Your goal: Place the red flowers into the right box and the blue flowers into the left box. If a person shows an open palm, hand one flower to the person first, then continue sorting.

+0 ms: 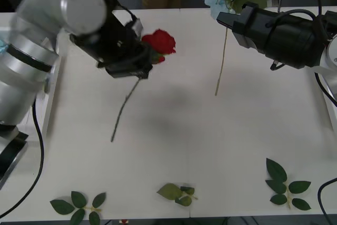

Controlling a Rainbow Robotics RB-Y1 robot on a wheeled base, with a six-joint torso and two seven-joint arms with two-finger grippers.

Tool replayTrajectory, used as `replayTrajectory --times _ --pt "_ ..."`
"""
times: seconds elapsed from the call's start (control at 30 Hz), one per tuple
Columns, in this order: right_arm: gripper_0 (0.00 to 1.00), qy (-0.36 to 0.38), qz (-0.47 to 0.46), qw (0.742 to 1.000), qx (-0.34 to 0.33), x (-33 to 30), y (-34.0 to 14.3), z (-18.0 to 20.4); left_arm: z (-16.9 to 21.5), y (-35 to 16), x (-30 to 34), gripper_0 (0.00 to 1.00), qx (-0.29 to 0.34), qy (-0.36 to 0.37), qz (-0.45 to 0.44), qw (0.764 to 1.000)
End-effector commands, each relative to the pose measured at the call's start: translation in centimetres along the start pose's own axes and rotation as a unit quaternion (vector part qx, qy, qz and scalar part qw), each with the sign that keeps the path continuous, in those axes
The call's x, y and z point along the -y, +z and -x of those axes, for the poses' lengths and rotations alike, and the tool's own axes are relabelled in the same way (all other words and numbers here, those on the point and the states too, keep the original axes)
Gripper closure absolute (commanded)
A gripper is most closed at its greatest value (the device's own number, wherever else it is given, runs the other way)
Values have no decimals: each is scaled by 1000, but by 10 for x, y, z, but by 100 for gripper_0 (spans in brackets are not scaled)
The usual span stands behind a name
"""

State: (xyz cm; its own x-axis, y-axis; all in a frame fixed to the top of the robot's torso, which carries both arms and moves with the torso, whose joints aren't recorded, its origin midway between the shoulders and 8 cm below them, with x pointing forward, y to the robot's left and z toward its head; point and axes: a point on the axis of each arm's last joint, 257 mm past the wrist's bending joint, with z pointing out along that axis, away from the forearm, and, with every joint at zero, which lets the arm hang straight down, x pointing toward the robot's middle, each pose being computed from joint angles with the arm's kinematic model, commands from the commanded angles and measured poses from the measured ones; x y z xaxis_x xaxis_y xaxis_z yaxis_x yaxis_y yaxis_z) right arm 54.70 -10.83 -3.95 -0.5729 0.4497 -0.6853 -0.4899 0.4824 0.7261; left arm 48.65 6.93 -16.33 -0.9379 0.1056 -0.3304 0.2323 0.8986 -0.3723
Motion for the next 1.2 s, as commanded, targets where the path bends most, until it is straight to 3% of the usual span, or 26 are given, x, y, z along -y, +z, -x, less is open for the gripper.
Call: replayTrajectory --times 0.03,0.13,0.3,0.43,0.6,0.9,1.2 --pt "100 -45 -11 999 0 3 -10 9 23 -89 7 100 40 52 -105 992" --pt "100 -54 -43 997 -28 19 -9 4 28 -122 10 100 88 138 -174 971" --pt "100 -66 -126 987 -77 59 -16 -2 43 -149 23 100 222 297 -242 897" --pt "100 -78 -200 971 -107 93 -27 -13 57 -156 65 100 325 364 -289 824" --pt "100 -106 -275 947 -126 129 -35 -24 73 -137 119 100 393 402 -295 773" --pt "100 -154 -362 912 -118 189 -22 -48 111 -92 186 100 510 373 -233 739" --pt "100 -177 -385 900 -102 231 -19 -59 109 -83 194 100 516 369 -230 738"
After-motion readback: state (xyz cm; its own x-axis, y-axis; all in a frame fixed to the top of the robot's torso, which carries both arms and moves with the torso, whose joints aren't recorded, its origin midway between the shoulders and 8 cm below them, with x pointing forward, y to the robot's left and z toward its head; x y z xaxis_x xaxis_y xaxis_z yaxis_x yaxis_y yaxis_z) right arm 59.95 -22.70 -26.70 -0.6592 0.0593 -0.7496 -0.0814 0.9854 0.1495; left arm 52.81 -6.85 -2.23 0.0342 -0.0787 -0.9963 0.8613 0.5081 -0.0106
